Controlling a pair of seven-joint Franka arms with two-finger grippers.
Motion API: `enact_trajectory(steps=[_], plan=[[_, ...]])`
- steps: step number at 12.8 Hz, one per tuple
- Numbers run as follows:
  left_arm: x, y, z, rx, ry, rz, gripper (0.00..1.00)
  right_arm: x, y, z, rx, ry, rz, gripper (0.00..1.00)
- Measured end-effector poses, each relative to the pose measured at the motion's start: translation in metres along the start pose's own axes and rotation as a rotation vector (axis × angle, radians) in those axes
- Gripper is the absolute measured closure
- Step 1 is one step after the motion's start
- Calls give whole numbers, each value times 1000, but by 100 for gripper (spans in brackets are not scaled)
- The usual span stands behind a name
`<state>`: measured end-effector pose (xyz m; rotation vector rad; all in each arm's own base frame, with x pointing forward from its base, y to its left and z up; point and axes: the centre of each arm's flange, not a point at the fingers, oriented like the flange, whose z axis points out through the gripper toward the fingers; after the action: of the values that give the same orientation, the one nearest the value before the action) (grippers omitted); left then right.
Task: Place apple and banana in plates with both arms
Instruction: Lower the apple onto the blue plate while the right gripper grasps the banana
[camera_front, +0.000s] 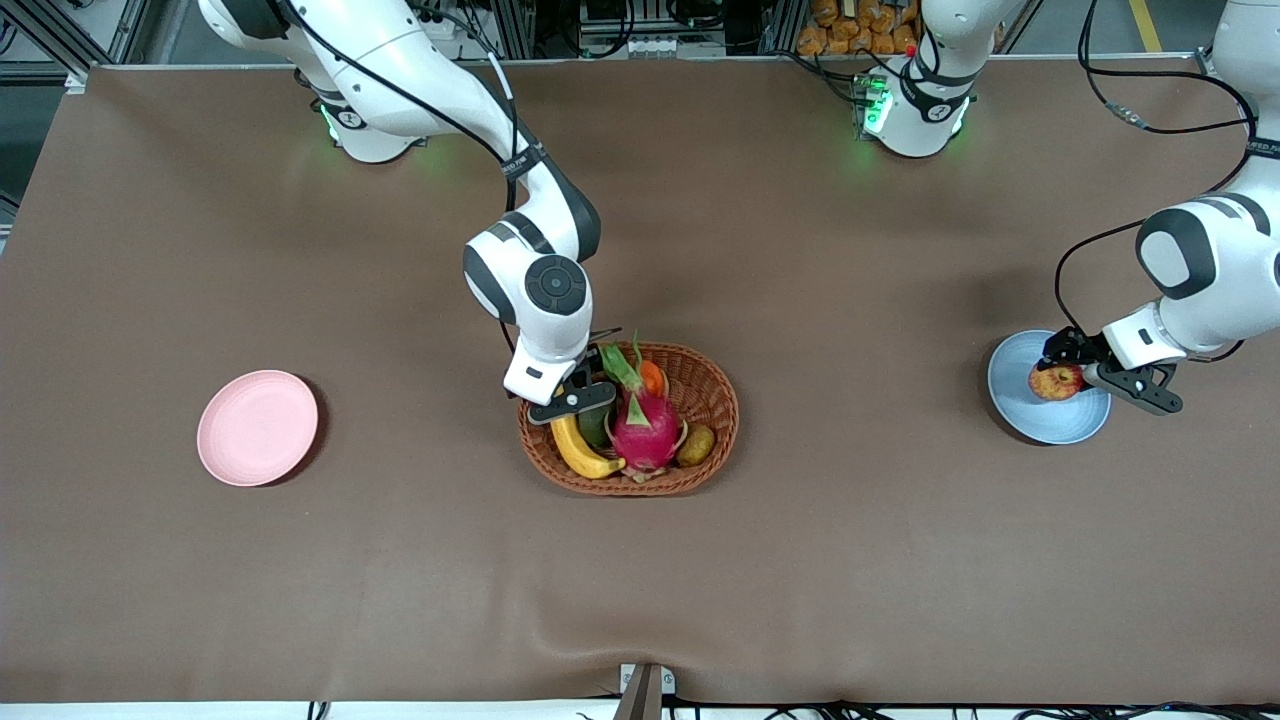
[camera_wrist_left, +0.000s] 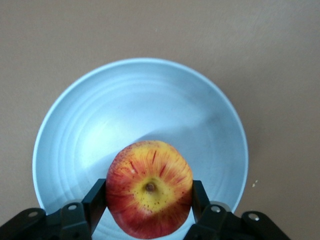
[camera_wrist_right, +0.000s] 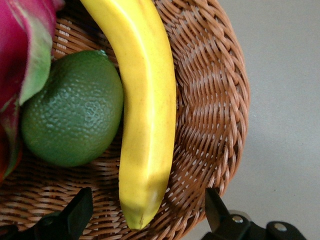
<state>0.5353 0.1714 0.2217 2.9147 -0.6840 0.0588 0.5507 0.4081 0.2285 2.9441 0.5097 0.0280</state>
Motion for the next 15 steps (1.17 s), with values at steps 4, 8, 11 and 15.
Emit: enact_trajectory(steps=[4,8,11,15], plan=[[-4,-4,2,-4,1,-1,21,5,-4,5,18,43,13,1],[-10,-10,14,-26,-3,-16,0,6,-4,8,3,49,-1,12],[0,-11,6,-17,12,-6,0,6,-5,8,0,51,-5,29],[57,5,-54,-49,0,-7,0,6,-6,7,-4,53,-11,56]])
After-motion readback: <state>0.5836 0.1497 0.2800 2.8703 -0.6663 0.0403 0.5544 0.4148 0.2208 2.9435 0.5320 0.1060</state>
